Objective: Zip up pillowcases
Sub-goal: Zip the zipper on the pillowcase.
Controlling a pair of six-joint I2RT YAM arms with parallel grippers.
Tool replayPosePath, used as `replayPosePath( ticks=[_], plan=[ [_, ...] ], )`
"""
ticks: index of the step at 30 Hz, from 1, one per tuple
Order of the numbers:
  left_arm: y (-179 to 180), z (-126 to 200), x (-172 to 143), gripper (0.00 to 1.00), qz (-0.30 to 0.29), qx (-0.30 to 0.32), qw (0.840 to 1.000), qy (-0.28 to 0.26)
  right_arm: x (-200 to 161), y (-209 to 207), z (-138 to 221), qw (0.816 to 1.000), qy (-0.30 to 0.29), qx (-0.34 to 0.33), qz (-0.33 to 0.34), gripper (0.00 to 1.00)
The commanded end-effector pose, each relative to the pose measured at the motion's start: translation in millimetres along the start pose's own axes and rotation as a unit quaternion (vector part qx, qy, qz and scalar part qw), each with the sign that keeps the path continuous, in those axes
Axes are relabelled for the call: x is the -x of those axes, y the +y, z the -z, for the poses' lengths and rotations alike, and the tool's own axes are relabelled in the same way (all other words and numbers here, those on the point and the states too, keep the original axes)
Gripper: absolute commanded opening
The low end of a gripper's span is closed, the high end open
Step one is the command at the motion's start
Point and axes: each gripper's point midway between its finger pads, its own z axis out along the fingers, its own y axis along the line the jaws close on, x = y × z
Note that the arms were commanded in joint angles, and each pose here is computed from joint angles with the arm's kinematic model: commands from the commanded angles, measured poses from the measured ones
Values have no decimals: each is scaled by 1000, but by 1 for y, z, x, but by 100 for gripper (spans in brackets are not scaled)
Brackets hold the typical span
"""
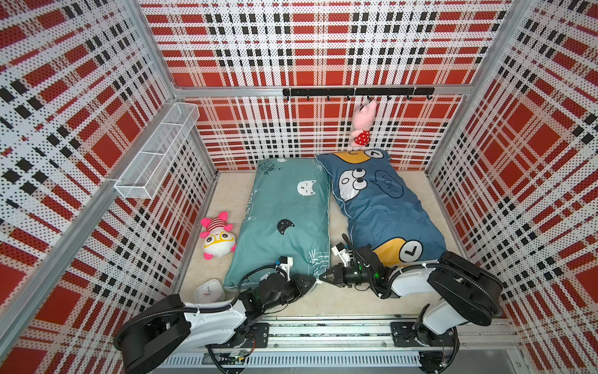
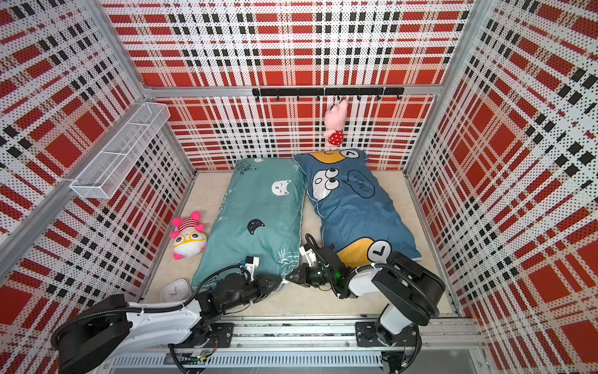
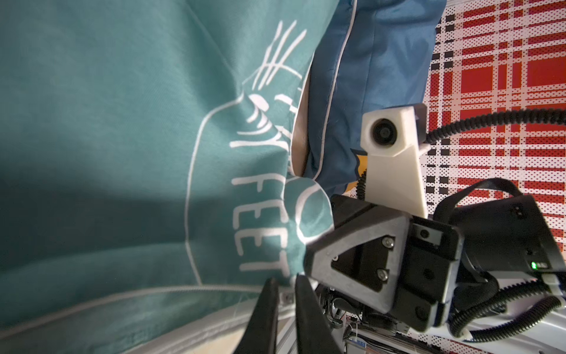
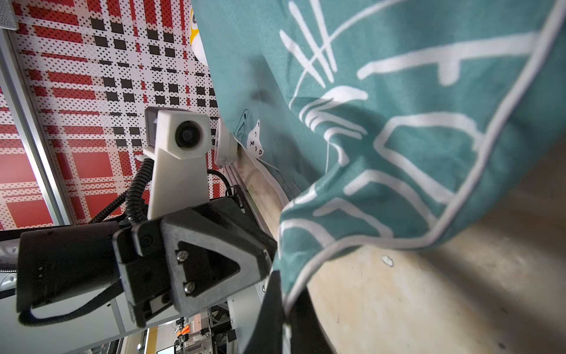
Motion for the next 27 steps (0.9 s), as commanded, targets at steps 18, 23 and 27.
replayPosePath(
  ticks=[18,23,27],
  plan=[
    [10,1,3,0,-17,25,999,-13,1,14,8,1000,-11,10,18,0],
    [10,-2,5,0,-72,54,996,-18,5,15,13,999,-24,-4,28,0],
    [12,-3,8,0,-94,82,992,-27,10,14,19,997,-33,-40,55,0]
  ],
)
